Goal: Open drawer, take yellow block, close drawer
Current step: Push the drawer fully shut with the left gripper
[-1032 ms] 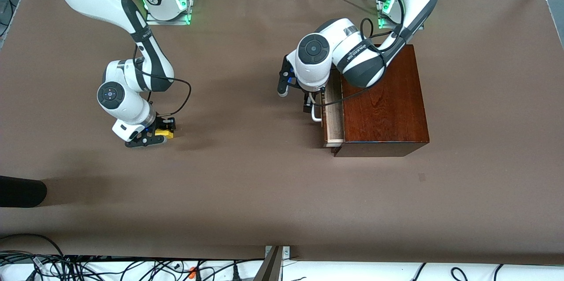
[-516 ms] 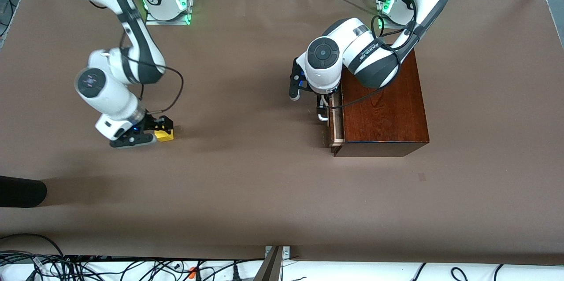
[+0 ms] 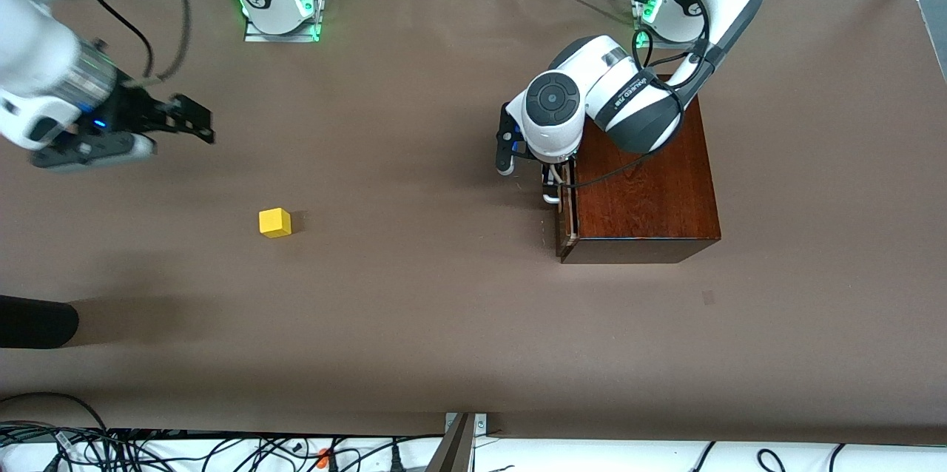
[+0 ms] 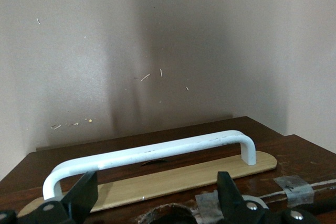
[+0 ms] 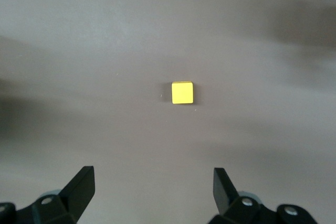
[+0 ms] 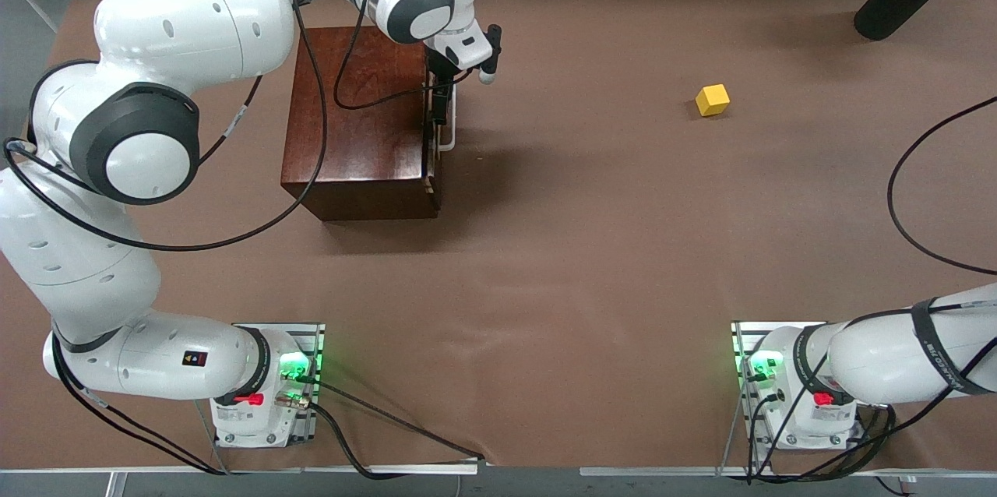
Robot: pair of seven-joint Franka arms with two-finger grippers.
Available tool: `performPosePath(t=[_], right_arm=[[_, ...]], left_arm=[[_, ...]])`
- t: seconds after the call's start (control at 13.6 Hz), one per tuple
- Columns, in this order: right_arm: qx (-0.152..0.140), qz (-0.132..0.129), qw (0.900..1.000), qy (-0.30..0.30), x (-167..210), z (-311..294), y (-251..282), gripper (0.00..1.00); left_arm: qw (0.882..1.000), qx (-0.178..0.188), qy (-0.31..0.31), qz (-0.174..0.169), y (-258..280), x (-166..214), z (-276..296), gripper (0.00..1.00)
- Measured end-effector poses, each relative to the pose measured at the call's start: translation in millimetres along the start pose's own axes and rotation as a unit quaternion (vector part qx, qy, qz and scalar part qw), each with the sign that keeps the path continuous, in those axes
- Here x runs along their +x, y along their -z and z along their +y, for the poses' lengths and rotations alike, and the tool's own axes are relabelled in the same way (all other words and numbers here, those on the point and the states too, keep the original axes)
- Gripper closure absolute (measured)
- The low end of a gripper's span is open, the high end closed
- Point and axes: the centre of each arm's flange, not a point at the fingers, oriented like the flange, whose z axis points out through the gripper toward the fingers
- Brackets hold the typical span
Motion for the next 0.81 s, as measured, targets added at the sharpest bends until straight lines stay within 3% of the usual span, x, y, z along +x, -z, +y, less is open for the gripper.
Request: performPosePath(t=[0.22,0.81], right_arm=[[-0.001,-0.012,1.0,0.002,0.7,-0.2,21.5,0.0],[-0.003,-0.028,1.0,-0.001,11.7,3.4,8.8,0.0]], left_arm=[[1.0,-0.001,0.001,-0.001,0.9,-1.5,0.0,0.0],[1.0,-0.002,0.009,-0.005,5.9,-11.7,-2.4,0.0]])
